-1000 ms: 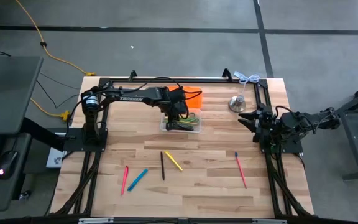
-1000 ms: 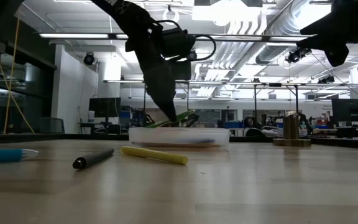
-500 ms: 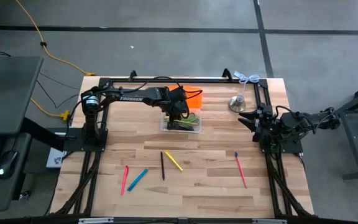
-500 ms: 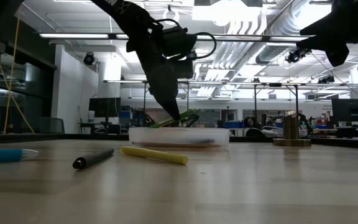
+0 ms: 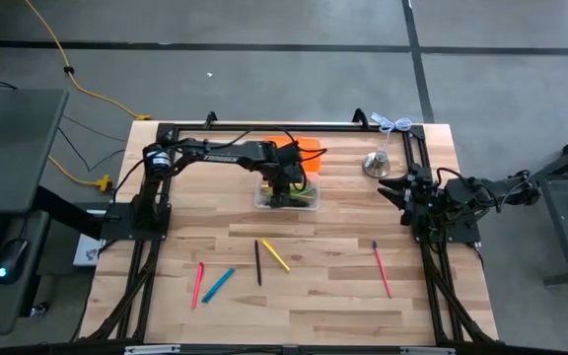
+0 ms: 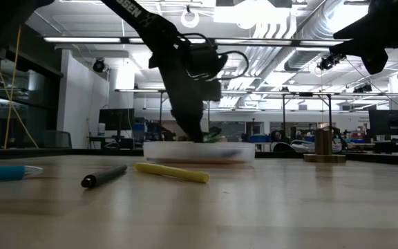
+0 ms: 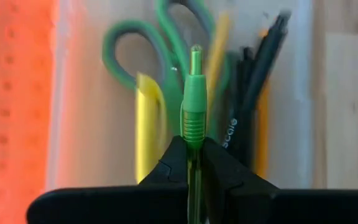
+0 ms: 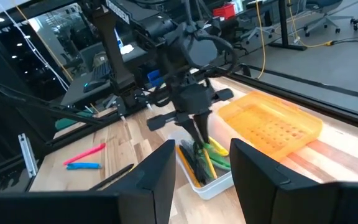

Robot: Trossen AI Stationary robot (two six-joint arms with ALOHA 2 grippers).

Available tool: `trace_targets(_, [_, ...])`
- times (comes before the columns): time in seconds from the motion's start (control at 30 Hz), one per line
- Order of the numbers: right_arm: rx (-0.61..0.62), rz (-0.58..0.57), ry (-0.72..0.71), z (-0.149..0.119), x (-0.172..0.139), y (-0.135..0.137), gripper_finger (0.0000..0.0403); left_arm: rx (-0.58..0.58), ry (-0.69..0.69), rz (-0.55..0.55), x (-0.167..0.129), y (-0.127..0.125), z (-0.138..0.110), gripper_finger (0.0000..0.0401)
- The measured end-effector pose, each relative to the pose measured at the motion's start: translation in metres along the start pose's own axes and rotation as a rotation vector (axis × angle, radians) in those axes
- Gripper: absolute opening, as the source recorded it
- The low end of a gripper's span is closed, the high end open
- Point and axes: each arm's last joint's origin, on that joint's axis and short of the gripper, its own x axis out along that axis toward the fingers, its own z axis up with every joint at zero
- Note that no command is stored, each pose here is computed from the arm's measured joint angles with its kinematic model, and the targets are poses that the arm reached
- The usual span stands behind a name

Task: Pick & place school supplies into a supply box
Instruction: Put the green pen into the orange supply box, then put the blue pen into the orange supply box

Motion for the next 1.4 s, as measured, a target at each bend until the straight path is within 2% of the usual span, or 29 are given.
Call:
trace_targets(0.37, [0.002, 0.005, 0.0, 0.0, 0.0, 0.0, 0.0129, 0.001, -0.002, 0.003, -0.003, 0.001, 0.003, 0.005])
trace_targets(0.73, [0.002, 0.005, -0.001, 0.0, 0.0, 0.0, 0.0129, 0.001, 0.009, 0.003, -0.003, 0.001, 0.002, 0.0132])
trace_targets(0.97, [0.007, 0.008, -0.008, 0.001, 0.0, 0.001, 0.0129, 0.0, 0.014, 0.003, -0.003, 0.001, 0.002, 0.0157])
trace_targets(1.2, [0.0, -0.019, -0.01, 0.0, 0.0, -0.001, 0.0129, 0.02, 0.057, 0.048, -0.028, 0.002, 0.018, 0.0162])
trace_targets(1.4, [0.01, -0.033, -0.013, 0.0, 0.0, -0.001, 0.0129, 0.02, 0.073, 0.049, -0.062, 0.001, 0.037, 0.0161])
